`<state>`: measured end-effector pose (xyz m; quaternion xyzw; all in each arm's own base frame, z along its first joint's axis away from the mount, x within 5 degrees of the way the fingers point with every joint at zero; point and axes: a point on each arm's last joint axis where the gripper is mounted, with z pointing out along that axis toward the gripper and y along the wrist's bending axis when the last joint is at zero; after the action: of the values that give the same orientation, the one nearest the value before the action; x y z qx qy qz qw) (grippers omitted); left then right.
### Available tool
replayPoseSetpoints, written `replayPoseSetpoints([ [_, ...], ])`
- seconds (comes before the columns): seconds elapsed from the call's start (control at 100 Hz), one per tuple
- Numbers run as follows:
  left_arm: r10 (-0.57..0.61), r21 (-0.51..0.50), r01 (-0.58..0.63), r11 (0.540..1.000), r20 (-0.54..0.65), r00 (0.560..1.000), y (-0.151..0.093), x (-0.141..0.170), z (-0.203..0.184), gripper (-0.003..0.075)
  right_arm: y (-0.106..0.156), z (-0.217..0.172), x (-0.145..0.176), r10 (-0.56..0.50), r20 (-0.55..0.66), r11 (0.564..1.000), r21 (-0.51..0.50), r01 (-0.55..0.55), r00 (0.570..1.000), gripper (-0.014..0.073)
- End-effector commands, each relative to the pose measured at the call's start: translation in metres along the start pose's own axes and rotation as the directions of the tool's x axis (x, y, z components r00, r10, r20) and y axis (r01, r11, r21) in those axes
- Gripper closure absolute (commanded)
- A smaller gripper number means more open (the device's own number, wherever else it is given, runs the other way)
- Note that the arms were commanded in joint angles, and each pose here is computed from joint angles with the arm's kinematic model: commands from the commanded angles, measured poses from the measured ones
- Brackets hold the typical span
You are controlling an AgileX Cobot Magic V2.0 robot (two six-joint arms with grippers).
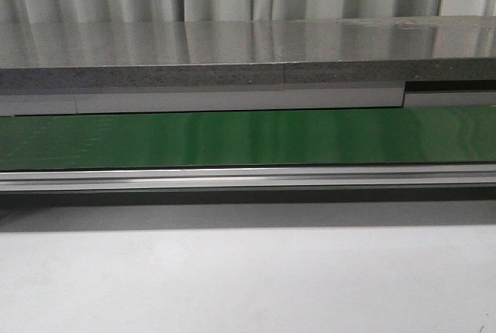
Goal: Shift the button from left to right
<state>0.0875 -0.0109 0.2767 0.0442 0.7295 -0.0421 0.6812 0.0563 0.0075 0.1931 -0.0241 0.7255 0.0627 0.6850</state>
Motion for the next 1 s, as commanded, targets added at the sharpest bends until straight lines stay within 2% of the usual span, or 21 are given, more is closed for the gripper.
replayPoseSetpoints([
  [0.0, -0.01, -0.018, 0.012, 1.0, 0.097, 0.995, 0.0017, -0.0158, -0.0009, 0.0739, -0.0001, -0.0026, -0.0145, -0.014, 0.115, 1.0, 0.007, 0.013, 0.993, 0.0662],
  [0.83, -0.01, -0.018, 0.012, 1.0, 0.097, 0.995, 0.0017, -0.0158, -0.0009, 0.0739, -0.0001, -0.0026, -0.0145, -0.014, 0.115, 1.0, 0.007, 0.013, 0.993, 0.0662],
  [0.95, 0.07, -0.03, -0.067, 0.997, 0.103, 0.992, 0.0021, -0.0165, -0.001, 0.0739, -0.0001, -0.0026, -0.0145, -0.014, 0.115, 1.0, 0.007, 0.013, 0.993, 0.0662],
  [0.99, 0.06, -0.03, -0.057, 0.998, 0.104, 0.993, 0.0022, -0.0165, -0.001, 0.0739, -0.0001, -0.0026, -0.0145, -0.014, 0.115, 1.0, 0.007, 0.013, 0.993, 0.0662],
])
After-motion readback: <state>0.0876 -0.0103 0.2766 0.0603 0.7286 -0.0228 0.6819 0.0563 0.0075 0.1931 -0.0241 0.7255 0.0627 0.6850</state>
